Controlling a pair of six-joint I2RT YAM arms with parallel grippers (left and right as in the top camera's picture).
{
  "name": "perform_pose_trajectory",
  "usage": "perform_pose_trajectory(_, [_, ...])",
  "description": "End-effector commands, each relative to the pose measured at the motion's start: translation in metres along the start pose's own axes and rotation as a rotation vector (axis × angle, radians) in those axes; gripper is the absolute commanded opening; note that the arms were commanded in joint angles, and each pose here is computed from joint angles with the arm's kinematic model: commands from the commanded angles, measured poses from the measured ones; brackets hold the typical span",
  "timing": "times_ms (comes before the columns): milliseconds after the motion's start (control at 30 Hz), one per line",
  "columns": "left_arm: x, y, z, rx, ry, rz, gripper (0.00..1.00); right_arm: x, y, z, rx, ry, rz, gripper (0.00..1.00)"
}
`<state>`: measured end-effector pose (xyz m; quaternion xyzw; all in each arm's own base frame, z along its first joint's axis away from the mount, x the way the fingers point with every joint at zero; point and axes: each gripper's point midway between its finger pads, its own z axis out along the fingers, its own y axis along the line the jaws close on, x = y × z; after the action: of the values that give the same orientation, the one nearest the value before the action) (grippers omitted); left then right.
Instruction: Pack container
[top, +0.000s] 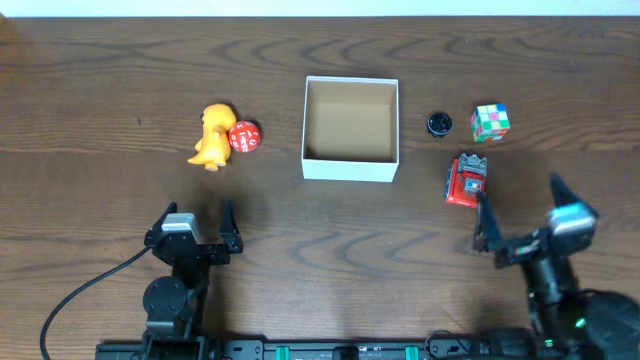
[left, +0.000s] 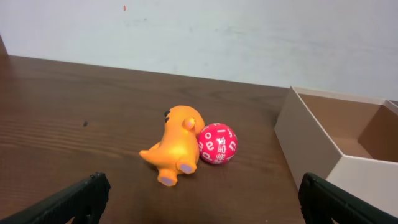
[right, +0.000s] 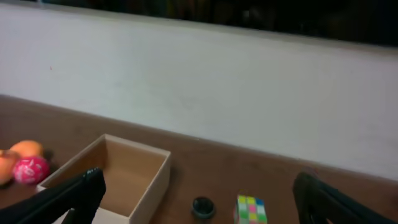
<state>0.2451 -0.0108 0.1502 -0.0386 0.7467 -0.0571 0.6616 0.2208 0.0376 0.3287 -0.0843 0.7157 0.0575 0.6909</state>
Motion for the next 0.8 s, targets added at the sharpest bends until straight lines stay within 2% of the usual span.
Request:
perform_pose_trajectory(0, [0.018,0.005,0.001,-0.022,0.054,0.000,0.98,-0.017,-0.005,0.018,0.014,0.126,0.069,0.99])
perform_pose_trajectory(200, [0.018,0.005,0.001,-0.022,0.054,0.000,0.98,-0.027,-0.012,0.056,0.017,0.463,0.106,0.99])
perform_pose_trajectory(367, [0.018,0.005,0.001,-0.022,0.054,0.000,0.98,-0.010,-0.015,0.082,0.016,0.712,0.132,0.99])
perform_pose_trajectory(600, [0.018,0.005,0.001,-0.022,0.054,0.000,0.98,0.041,-0.021,0.117,0.027,0.911,0.143,0.99])
perform_pose_trajectory(767, [0.018,0.005,0.001,-0.022,0.054,0.000,0.98,0.071,-0.024,0.134,0.034,1.000,0.150,0.99])
